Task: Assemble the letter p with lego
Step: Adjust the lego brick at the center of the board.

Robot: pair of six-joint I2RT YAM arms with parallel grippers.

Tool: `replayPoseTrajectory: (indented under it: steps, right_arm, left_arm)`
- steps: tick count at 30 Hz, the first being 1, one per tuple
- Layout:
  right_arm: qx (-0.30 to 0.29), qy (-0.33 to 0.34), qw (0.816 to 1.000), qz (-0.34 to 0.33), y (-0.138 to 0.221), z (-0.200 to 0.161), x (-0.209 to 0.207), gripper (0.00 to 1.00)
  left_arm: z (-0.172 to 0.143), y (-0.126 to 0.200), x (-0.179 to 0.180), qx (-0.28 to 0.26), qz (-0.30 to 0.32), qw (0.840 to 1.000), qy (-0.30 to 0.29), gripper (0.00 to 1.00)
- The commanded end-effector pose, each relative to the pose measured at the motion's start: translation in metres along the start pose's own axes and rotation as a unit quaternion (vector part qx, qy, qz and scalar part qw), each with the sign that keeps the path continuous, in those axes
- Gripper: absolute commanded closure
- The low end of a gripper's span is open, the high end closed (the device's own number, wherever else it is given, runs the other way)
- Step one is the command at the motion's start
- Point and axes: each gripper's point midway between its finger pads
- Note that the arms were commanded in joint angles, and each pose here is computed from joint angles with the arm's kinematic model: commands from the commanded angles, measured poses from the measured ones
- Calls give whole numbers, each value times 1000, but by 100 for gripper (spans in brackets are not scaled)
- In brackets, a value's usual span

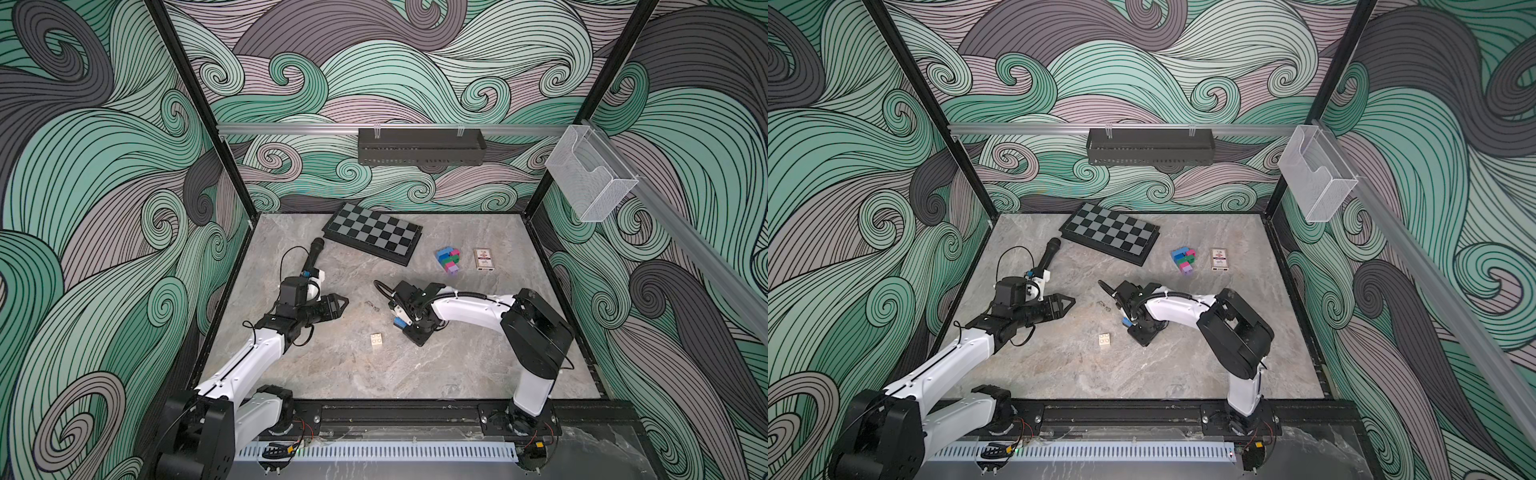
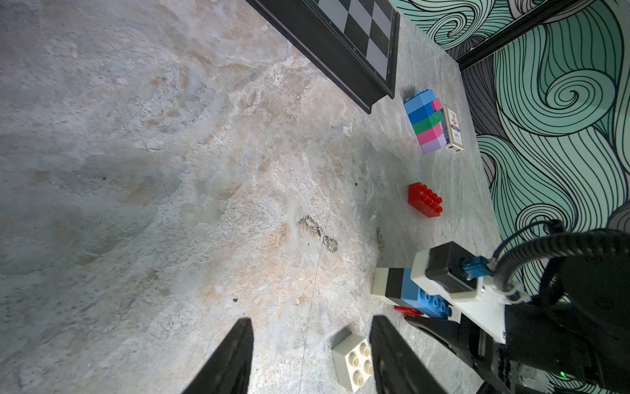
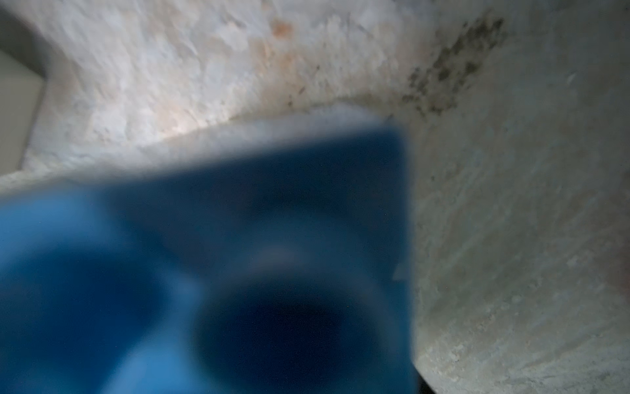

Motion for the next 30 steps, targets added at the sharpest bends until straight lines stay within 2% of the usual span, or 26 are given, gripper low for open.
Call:
replayPoseTrajectory:
  steps: [1, 5, 8, 10, 18, 26, 30]
  right_arm:
    - [5, -8, 1000, -8, -1, -5, -4, 61]
    - [0, -9, 1000, -5, 0, -2, -4, 61]
    - [-1, -9, 1000, -8, 0, 1, -6, 49]
    - [-11, -9, 1000, -9, 1, 6, -8, 45]
    - [-26, -8, 1000, 2, 0, 17, -9, 52]
    - [-33, -7, 999, 4, -1, 21, -8, 51]
    - [-29, -7, 1000, 4, -3, 19, -8, 59]
  left_arm:
    - [0, 0, 2, 1, 0, 1000, -8, 44]
    - [-1, 0, 2, 2, -1, 1000, -8, 44]
    - [-1, 0, 2, 1, -1, 1000, -9, 44]
    - [0, 1, 1, 0, -1, 1000, -8, 44]
    - [-1, 0, 3, 0, 4, 1000, -10, 44]
    - [-1, -1, 5, 2, 6, 1000, -8, 44]
    - [-1, -1, 5, 3, 6, 1000, -9, 44]
Point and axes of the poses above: each gripper's point midway between its finger pads, its own y axis back along the fingers, its own x axis along the line the jaws close on, z = x × y, and after that the axes turned 10 degrees about y, right-handed
